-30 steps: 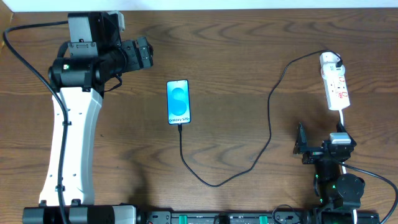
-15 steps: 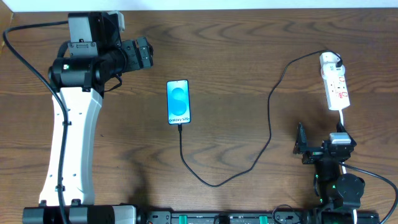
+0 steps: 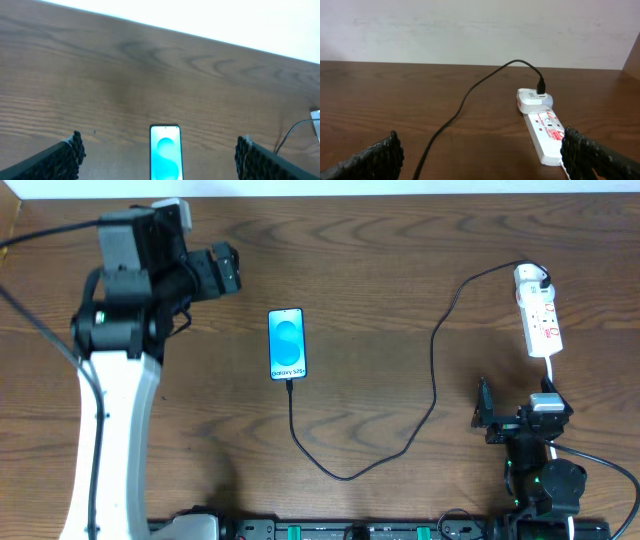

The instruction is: Plug charger to phone and switch on socket

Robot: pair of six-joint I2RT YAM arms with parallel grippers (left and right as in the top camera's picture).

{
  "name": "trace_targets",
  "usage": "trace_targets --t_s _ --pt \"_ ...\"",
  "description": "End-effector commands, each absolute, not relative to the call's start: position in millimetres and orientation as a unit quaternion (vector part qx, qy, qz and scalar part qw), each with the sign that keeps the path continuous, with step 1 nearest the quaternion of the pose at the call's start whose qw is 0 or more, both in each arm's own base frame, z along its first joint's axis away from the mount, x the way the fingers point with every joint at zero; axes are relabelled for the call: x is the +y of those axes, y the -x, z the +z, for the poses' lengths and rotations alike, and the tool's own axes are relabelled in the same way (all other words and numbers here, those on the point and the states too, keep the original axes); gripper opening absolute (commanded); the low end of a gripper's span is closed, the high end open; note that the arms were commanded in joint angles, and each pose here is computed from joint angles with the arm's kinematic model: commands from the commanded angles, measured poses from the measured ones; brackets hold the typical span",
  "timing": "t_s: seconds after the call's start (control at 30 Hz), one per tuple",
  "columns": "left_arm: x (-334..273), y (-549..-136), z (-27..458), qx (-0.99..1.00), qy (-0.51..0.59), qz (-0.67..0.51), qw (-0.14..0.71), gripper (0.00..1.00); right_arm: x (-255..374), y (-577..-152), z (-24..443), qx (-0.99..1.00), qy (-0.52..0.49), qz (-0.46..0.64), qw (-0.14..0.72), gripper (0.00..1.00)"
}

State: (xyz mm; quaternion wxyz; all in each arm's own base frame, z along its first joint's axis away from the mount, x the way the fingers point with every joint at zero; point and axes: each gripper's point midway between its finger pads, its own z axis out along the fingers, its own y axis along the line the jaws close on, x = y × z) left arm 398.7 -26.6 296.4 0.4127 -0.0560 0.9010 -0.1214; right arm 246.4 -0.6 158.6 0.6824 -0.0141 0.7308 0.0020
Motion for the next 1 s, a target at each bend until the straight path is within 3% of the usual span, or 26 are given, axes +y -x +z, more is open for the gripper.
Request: trace_targets --t_s 0.0,0.43,0.97 --pt "-21.1 -387.3 295.6 0.884 0.045 -0.106 0.454 0.97 1.2 -246.1 158.0 0.731 0.013 0.008 0.682 0.99" --pt "-21.5 -332.1 252.0 0.805 0.027 -0.107 0.582 0.97 1.2 -246.1 158.1 0.731 0.013 0.008 0.682 0.99" --pt "-6.2 -274.6 207.8 0.745 0.047 -0.073 0.661 0.97 1.3 -246.1 158.0 0.731 0.013 0.008 0.682 0.99"
